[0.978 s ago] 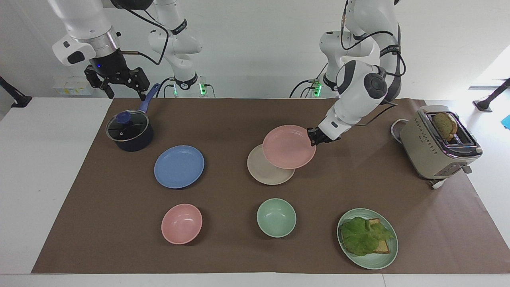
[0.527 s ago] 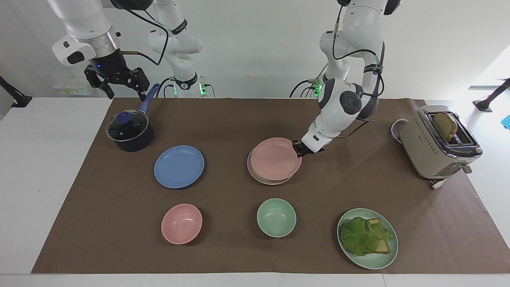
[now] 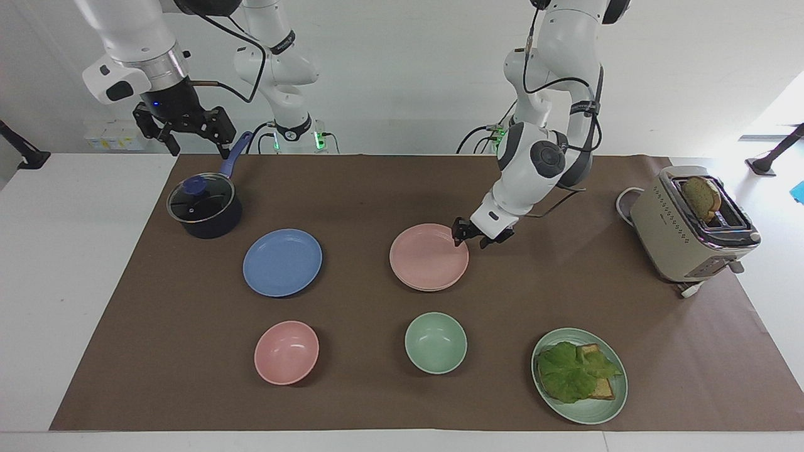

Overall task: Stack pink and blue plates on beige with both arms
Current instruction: 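Release the pink plate and withdraw the left gripper toward rest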

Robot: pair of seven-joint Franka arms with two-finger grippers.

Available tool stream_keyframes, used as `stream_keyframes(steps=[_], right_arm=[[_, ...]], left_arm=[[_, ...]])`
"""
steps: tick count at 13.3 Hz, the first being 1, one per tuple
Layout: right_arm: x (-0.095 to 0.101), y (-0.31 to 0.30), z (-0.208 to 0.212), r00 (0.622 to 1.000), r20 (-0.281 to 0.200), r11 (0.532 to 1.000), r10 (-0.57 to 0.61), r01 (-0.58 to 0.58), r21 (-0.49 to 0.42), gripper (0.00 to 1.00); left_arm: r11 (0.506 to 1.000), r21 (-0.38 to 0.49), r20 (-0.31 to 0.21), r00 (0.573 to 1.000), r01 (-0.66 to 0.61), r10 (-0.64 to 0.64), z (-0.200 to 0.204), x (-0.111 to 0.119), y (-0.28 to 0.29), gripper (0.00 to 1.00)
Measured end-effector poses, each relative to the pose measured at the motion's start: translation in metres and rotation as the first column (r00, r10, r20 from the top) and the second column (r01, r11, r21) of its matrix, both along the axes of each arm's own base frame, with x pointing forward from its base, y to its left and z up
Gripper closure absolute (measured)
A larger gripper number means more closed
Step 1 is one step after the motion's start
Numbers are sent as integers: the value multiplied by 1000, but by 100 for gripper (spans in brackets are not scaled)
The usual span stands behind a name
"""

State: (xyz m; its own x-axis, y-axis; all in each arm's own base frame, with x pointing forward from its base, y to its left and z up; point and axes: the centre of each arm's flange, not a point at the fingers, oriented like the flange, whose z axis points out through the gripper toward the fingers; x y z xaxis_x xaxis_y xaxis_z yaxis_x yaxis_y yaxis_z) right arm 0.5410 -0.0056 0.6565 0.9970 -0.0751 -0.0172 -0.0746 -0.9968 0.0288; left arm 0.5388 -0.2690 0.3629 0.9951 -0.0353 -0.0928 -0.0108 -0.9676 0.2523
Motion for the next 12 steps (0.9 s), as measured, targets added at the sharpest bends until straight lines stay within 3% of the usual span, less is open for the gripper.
stream_keyframes(steps=[1,2,4,6,8,12], right_arm=[[0,0,0,1000,-2,1000,0,0,0,0],[0,0,0,1000,-2,1000,0,0,0,0],[-1,0,0,1000,-3,1000,0,0,0,0],[-1,0,0,1000,-2,1000,0,0,0,0],[-2,0,0,1000,-2,1000,0,0,0,0],[-2,0,1,1000,-1,1000,0,0,0,0]], left_arm=[[1000,2,-3,1000,-14,14,3,4,9,5],[1000,8,-14,999,-30,30,9,10,25,0],[998,40,-22,999,-43,44,33,26,70,0],[995,78,15,998,-61,60,64,36,110,0],[991,122,57,997,-51,45,101,38,140,0],[977,212,86,996,20,-39,197,35,200,0]])
